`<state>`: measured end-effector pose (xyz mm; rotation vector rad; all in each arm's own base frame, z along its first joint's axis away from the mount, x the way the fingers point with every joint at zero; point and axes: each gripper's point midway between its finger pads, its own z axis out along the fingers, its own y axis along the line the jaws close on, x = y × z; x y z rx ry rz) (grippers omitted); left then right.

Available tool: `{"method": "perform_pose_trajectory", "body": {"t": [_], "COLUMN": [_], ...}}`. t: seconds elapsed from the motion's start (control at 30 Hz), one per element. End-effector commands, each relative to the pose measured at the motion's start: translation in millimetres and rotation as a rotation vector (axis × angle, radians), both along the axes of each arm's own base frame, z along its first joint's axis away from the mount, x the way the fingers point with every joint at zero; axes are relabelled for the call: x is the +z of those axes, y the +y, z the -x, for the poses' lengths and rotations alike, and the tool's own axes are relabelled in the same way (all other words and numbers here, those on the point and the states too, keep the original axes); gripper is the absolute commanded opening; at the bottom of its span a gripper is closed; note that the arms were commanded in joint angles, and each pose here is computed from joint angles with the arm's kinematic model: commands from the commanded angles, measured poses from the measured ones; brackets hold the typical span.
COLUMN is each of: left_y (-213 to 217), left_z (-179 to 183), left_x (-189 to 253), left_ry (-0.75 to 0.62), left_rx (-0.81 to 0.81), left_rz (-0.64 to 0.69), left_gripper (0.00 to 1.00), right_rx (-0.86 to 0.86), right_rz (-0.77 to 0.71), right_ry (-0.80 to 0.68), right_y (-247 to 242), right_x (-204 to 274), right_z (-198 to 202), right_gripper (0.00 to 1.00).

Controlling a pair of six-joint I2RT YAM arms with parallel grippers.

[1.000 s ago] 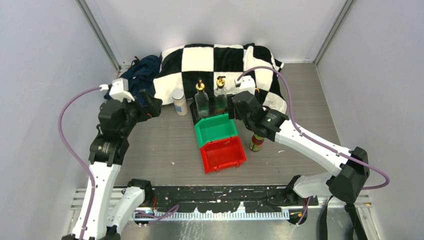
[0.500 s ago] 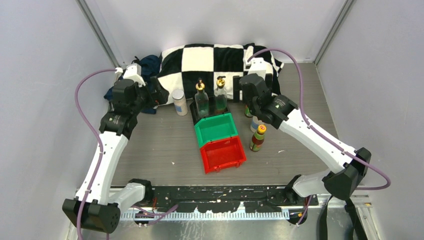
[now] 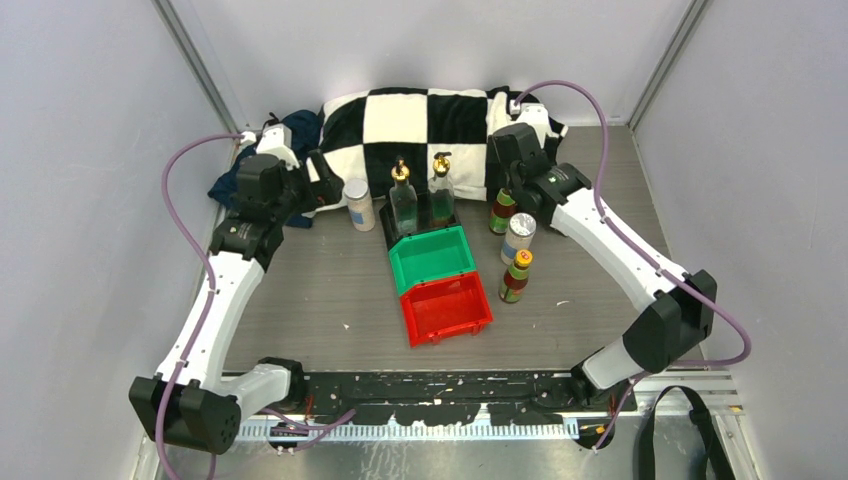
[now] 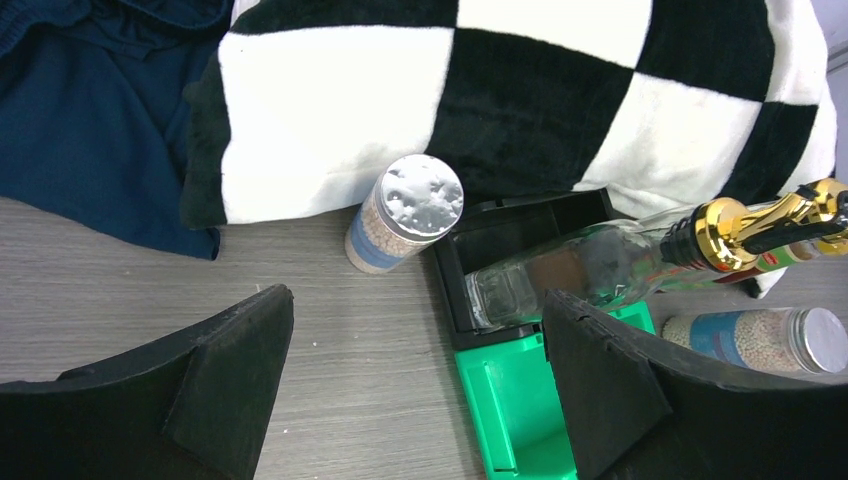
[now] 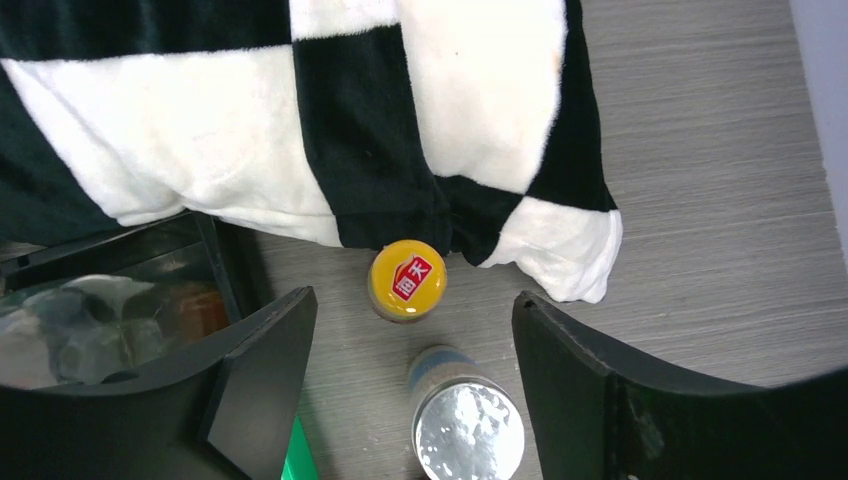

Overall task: Organize the condiment bottles
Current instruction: Pick up the bottle from the center of the board.

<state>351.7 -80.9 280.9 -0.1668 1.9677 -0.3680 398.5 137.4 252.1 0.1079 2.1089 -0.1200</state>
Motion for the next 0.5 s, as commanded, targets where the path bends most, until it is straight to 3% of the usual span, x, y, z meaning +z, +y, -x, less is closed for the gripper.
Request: {"method": "perform_pose_trajectory", "body": {"t": [0.0, 0.47], "left_y": [2, 3], "left_z": [-4, 8], "left_x": [12, 18], "left_ry": [-0.083, -0.126], "left_rx": [0.027, 0.034], "left_rz": [-0.008, 0.006], "left_gripper": [0.95, 0.95], "right_rx": [0.007, -0.031], "right_rz": [-0.074, -0.073], "right_ry": [-0.048, -0.005], "right_y": [10, 9], "right_x": [16, -5], "right_z": [-20, -34], "right_gripper": [0.74, 0.67]}}
